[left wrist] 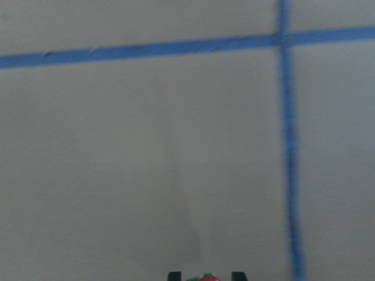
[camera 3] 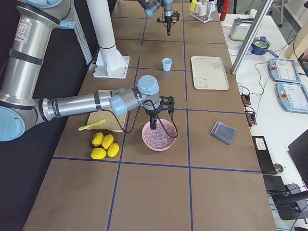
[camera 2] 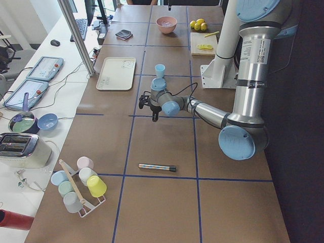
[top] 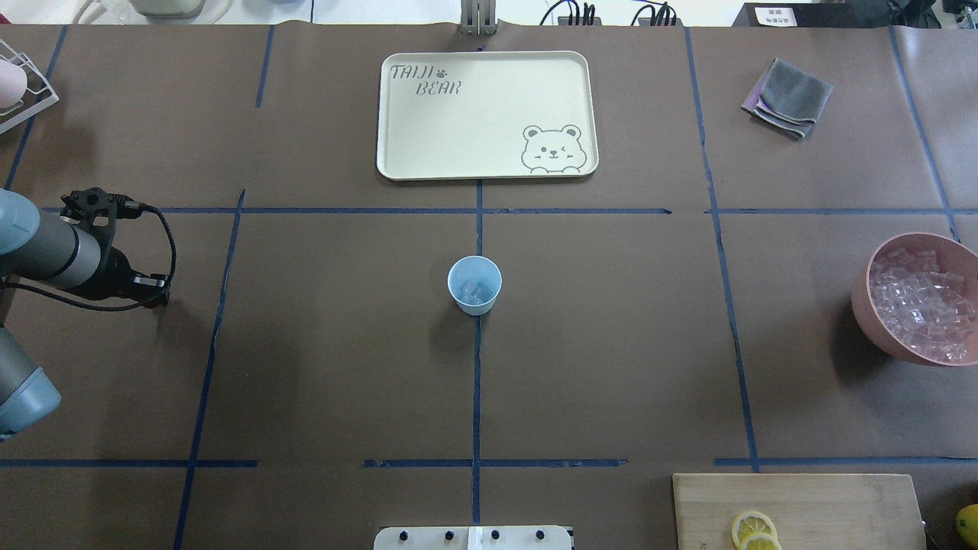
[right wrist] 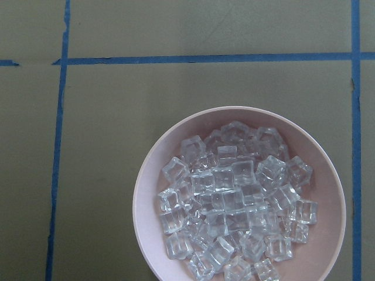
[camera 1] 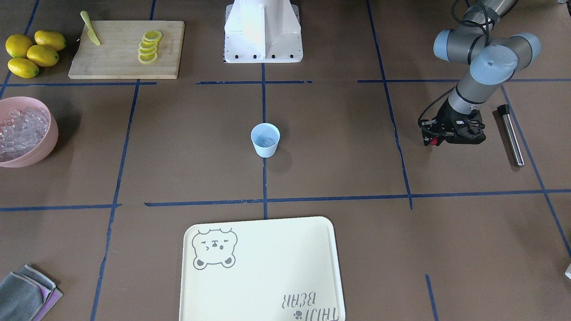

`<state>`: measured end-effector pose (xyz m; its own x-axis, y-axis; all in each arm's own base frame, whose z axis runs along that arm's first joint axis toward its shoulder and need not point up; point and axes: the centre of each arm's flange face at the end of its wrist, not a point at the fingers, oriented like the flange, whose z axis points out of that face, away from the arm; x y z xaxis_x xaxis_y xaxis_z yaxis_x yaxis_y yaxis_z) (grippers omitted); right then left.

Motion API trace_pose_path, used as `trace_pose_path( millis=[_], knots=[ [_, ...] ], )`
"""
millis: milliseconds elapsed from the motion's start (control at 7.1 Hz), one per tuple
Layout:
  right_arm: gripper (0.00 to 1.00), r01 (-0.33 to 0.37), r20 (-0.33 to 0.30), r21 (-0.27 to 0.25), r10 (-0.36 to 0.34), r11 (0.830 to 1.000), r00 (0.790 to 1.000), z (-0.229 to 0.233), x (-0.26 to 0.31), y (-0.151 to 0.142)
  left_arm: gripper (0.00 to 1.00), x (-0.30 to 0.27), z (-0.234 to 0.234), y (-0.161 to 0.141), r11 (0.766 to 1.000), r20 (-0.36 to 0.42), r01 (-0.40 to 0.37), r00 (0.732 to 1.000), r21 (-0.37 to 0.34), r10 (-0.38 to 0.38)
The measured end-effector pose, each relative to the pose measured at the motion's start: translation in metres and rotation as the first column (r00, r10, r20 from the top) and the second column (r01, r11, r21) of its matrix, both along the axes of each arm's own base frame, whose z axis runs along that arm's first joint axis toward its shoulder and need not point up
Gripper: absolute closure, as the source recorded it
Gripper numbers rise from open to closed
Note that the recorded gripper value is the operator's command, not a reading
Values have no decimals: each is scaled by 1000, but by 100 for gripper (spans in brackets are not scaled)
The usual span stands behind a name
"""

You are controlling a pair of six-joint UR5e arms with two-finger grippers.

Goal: Mash ice and strawberries in cup
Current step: 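Carry the strawberry with the left gripper over the blue cup and release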

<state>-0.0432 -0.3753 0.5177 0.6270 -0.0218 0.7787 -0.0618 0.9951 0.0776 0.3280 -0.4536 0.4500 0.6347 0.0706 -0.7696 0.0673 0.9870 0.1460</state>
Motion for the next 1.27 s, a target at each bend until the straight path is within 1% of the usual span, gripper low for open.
trace_pose_path(
  millis=[141,282,422,563,704,845,1126,1267],
  knots=[
    [1,-2,-3,2,2,1000,1000,0,0,-1,100,19,-49,-10,1000,-78,27,997,-6,-27],
    [1,-2,-5,4,2,1000,1000,0,0,-1,100,49,-104,-12,999,-160,34,986,-24,-38],
    [1,-2,-5,5,2,1000,1000,-1,0,-2,100,85,-157,-5,999,-232,29,972,-43,-38],
    [1,-2,-5,7,2,1000,1000,-1,-1,-2,100,120,-202,7,998,-280,30,959,-57,-45],
    [1,-2,-5,7,2,1000,1000,-1,-1,-3,100,151,-237,17,997,-306,45,950,-63,-62],
    [1,-2,-5,8,2,1000,1000,-2,-1,-3,99,173,-259,23,996,-316,64,945,-55,-78],
    [1,-3,-4,11,3,1000,1000,-3,0,-1,94,202,-283,30,994,-321,102,941,-30,-106],
    [1,-3,-4,11,4,1000,1000,-3,0,0,80,209,-286,32,993,-319,116,941,-22,-117]
  ],
)
